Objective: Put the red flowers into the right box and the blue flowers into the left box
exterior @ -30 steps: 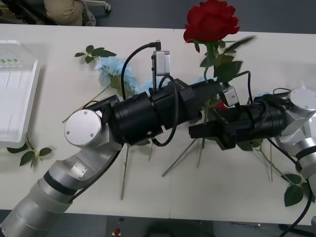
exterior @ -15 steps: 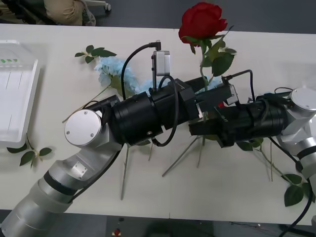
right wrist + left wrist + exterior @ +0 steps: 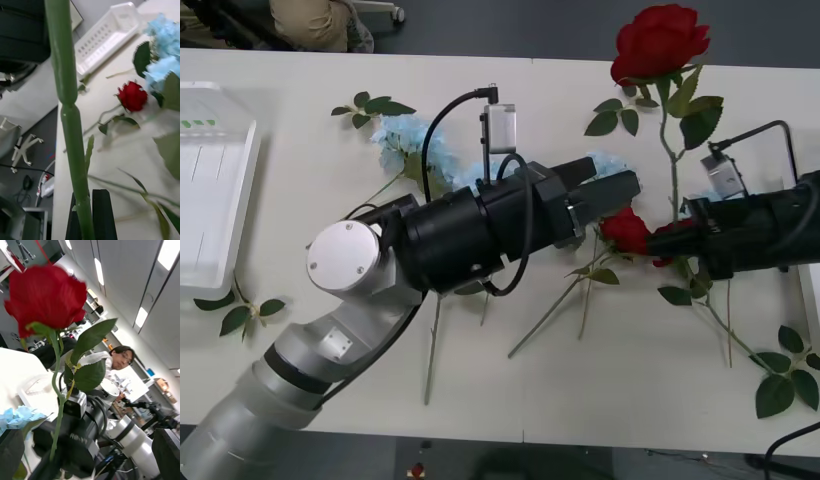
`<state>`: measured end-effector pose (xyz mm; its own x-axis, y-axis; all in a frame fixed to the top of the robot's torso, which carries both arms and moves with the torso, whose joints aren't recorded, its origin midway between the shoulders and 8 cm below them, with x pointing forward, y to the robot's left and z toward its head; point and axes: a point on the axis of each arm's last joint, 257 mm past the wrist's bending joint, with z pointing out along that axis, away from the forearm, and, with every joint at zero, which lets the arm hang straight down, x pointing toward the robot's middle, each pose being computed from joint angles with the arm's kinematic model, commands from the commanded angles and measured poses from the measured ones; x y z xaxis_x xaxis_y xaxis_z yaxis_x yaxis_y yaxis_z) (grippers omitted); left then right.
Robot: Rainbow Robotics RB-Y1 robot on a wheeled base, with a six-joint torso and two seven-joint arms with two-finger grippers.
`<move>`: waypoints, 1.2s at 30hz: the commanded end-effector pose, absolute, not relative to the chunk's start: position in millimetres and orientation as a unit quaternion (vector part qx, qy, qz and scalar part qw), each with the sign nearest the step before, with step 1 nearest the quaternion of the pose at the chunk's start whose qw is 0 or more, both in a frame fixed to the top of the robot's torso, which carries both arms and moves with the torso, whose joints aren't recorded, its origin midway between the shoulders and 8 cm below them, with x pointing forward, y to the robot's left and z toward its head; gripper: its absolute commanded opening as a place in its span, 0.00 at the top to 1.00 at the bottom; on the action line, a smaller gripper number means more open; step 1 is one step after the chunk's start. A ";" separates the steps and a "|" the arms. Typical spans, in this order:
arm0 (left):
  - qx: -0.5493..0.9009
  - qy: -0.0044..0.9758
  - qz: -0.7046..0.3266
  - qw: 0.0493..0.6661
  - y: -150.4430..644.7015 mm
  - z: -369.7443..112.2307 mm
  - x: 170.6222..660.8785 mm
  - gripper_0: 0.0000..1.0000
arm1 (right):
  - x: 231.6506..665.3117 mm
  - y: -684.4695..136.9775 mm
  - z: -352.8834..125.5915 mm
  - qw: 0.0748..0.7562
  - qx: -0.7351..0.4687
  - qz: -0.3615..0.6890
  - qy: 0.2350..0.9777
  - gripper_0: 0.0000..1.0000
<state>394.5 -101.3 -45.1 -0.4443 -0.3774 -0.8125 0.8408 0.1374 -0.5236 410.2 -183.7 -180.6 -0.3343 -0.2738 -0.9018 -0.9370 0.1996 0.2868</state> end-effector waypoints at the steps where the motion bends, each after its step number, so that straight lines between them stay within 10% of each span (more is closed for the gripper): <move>1: 0.231 0.573 -0.614 0.491 -74.1 -23.5 404.0 0.00 | 435.4 -240.0 -156.2 0.392 -0.461 0.364 0.708 1.00; 16: 0.279 0.713 -0.395 0.508 97.0 -102.4 484.1 0.00 | 474.8 -466.0 -159.2 0.285 -0.256 0.061 0.922 1.00; 36: 0.285 0.804 -0.127 0.507 239.8 -187.7 616.3 0.00 | 406.0 -633.2 -230.0 0.292 -0.041 -0.066 0.953 1.00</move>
